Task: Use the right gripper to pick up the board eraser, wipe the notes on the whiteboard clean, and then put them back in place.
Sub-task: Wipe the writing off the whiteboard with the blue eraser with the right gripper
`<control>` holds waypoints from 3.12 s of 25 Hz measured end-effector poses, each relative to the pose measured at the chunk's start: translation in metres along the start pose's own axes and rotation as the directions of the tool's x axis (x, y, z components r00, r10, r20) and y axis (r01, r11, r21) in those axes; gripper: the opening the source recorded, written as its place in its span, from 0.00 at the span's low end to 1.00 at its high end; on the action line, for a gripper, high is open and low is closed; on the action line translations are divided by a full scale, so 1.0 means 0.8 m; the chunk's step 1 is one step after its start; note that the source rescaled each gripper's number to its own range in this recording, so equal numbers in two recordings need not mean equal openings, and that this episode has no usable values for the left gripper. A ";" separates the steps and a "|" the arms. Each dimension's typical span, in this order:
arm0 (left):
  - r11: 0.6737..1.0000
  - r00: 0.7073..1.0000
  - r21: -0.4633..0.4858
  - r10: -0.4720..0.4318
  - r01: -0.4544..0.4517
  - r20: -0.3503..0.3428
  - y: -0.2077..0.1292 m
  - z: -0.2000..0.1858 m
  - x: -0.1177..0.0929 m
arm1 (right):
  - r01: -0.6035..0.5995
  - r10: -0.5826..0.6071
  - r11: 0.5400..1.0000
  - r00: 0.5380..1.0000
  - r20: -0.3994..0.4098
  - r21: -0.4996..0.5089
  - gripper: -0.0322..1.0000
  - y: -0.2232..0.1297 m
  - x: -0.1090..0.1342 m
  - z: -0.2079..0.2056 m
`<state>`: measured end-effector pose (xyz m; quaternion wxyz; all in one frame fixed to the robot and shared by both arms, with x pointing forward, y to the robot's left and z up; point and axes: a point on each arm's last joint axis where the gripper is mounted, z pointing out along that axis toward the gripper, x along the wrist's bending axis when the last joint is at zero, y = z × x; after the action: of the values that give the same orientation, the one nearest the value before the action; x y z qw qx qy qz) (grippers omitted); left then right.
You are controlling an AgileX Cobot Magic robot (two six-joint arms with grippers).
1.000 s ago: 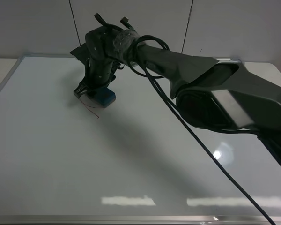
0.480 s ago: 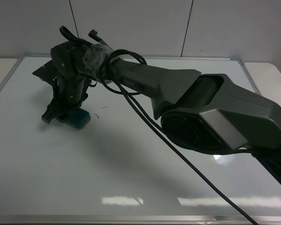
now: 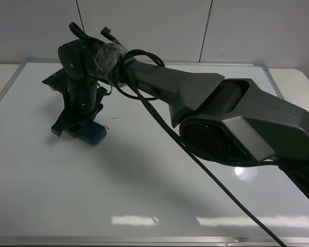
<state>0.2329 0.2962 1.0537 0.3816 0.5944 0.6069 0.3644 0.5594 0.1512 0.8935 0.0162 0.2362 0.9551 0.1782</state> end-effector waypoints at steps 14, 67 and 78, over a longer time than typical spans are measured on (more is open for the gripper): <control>1.000 1.000 0.000 0.000 0.000 0.000 0.000 0.000 0.000 | -0.196 0.182 0.979 0.964 0.191 0.057 0.04 -0.036 -0.135 -0.020; 1.000 1.000 0.000 0.000 0.000 0.000 0.000 0.000 0.000 | 0.149 -0.151 0.988 0.986 -0.068 -0.046 0.04 -0.005 -0.031 0.009; 1.000 1.000 0.000 0.000 0.000 0.000 0.000 0.000 0.000 | -0.007 0.006 0.999 1.000 0.014 0.043 0.04 -0.013 -0.038 0.007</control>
<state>0.2329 0.2962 1.0537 0.3815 0.5944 0.6069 0.3644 0.5825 0.1307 0.8833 0.0172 0.2408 0.9578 0.1563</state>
